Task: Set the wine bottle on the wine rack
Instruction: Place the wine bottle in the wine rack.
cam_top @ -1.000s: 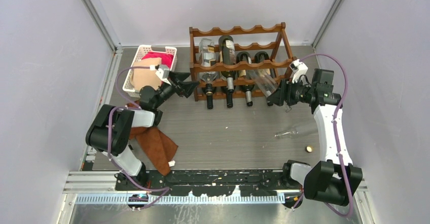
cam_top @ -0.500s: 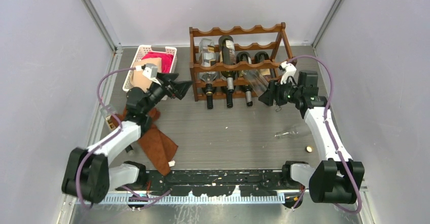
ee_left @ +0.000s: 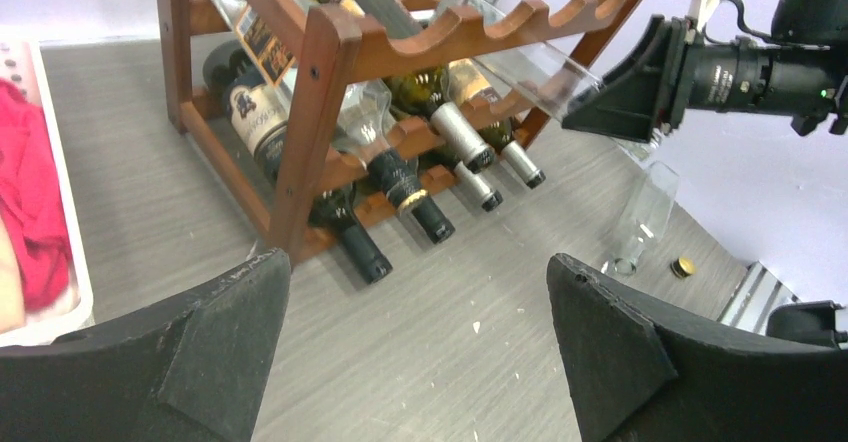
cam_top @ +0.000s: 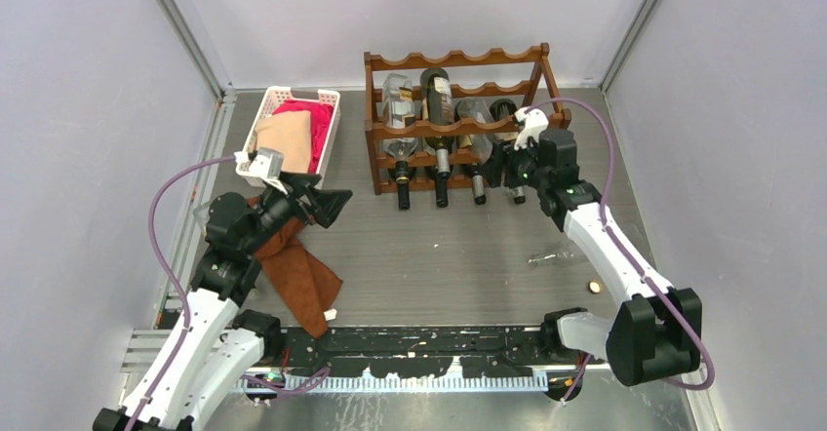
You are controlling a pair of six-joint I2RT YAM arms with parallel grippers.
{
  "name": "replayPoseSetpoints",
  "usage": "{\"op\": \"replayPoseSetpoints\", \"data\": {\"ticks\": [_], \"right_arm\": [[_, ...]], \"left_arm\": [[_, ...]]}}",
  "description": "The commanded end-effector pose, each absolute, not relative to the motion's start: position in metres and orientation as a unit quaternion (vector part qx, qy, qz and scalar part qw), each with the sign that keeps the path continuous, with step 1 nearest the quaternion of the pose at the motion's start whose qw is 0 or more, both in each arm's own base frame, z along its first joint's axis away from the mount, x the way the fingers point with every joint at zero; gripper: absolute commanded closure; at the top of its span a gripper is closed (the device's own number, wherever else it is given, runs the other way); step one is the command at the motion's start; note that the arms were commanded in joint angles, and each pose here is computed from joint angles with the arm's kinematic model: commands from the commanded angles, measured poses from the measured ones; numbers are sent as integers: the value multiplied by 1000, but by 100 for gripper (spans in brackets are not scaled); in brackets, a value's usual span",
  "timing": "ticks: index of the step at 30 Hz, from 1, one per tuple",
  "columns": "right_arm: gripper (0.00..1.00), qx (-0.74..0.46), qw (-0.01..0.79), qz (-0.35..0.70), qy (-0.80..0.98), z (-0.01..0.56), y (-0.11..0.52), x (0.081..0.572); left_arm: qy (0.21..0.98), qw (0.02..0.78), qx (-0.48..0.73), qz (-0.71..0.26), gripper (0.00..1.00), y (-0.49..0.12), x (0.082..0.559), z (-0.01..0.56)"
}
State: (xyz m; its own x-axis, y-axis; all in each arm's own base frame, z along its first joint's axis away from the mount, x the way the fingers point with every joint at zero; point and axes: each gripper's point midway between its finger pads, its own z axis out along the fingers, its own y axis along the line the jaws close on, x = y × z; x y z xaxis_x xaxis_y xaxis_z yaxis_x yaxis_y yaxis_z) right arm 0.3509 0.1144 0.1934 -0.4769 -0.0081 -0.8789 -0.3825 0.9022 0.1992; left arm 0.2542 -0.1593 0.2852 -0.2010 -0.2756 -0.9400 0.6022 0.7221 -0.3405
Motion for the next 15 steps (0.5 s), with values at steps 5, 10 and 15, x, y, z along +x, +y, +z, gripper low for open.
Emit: {"op": "replayPoseSetpoints", "data": {"ticks": [5,10,15], "right_arm": [[99,-35,620,128,774,245,119,405],[98,4,630,115,768,243,121,419],[95,8,651,114,750,242,131,426]], "left_arm": [[712,599,98,-353,2,-150,229,279],[709,602,95,-353,2,-147,222,281],[709,601,94,-357,2,-147,219,282]]}}
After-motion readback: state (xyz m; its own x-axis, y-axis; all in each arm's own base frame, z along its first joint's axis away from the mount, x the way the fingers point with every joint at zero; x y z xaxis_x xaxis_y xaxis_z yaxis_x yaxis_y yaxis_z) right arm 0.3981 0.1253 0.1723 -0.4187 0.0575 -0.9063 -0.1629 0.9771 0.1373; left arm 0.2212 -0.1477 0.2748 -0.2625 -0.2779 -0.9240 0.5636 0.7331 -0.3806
